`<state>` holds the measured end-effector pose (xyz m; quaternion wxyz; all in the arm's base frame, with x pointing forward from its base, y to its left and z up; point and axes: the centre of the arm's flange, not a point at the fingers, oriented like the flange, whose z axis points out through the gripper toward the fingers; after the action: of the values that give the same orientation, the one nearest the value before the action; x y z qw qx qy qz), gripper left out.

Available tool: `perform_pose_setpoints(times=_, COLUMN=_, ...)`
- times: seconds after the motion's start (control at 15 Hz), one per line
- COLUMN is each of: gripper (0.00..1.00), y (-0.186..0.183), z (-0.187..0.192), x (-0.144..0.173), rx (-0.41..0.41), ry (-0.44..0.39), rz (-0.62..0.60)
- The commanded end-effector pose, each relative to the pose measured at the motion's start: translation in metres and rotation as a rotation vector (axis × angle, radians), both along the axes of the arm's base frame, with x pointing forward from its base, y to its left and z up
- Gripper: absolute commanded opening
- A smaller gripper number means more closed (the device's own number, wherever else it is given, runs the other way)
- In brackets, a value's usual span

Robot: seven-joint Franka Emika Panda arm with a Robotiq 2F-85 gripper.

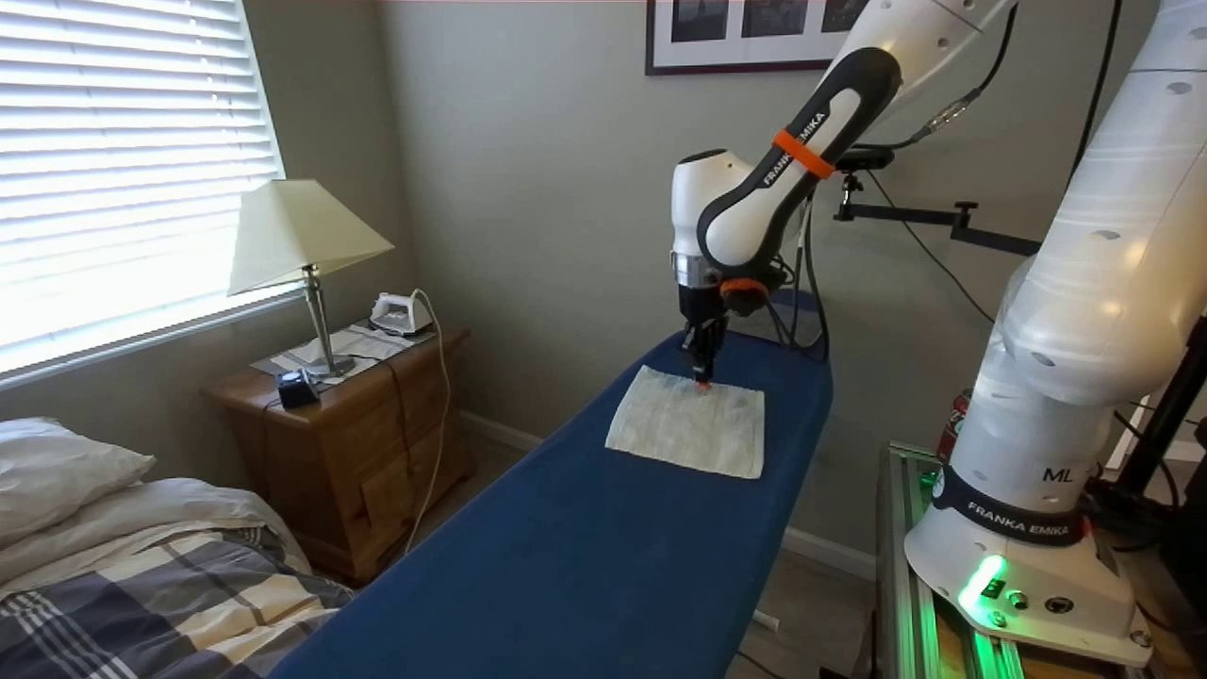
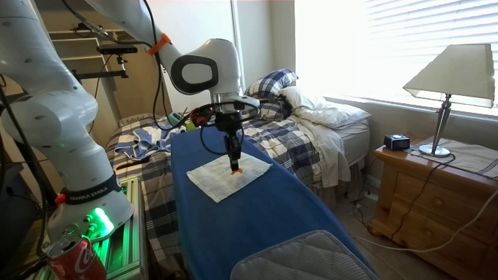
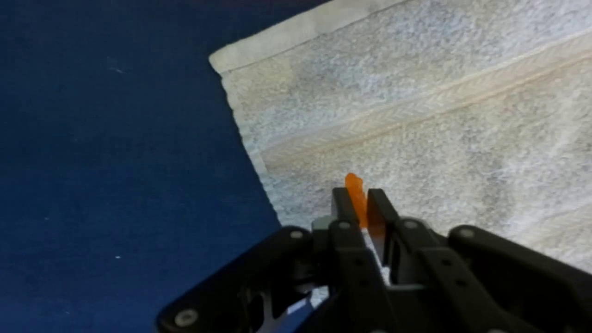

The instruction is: Put the orange object on the towel then fold the towel into a triangle.

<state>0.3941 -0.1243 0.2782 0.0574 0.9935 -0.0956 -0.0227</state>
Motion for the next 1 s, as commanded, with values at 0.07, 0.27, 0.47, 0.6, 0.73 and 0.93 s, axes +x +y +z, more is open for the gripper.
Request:
perform_pose_setpoints(times=0.07, gripper=0.14, y=0.031, z=0.004, x=0.011, rx=0.023, ry=0.016, rz=0.098)
perform_pose_setpoints(times=0.27, gripper=0.14, y=0.046, z=0.001, x=0.011, rx=0.031, ry=0.03, rz=0.141)
perform_pose_setpoints(times=0.47, gripper=0.2, y=0.053, z=0.0, x=0.009, rx=0.037, ry=0.044, rz=0.168)
perform_pose_setpoints(times=0.6, gripper=0.32, y=0.056, z=0.0, x=0.008, rx=0.04, ry=0.052, rz=0.181)
perform_pose_setpoints(times=0.73, gripper=0.44, y=0.058, z=0.0, x=0.007, rx=0.043, ry=0.058, rz=0.19)
perform_pose_setpoints(times=0.93, gripper=0.64, y=0.055, z=0.003, x=0.005, rx=0.043, ry=0.052, rz=0.19)
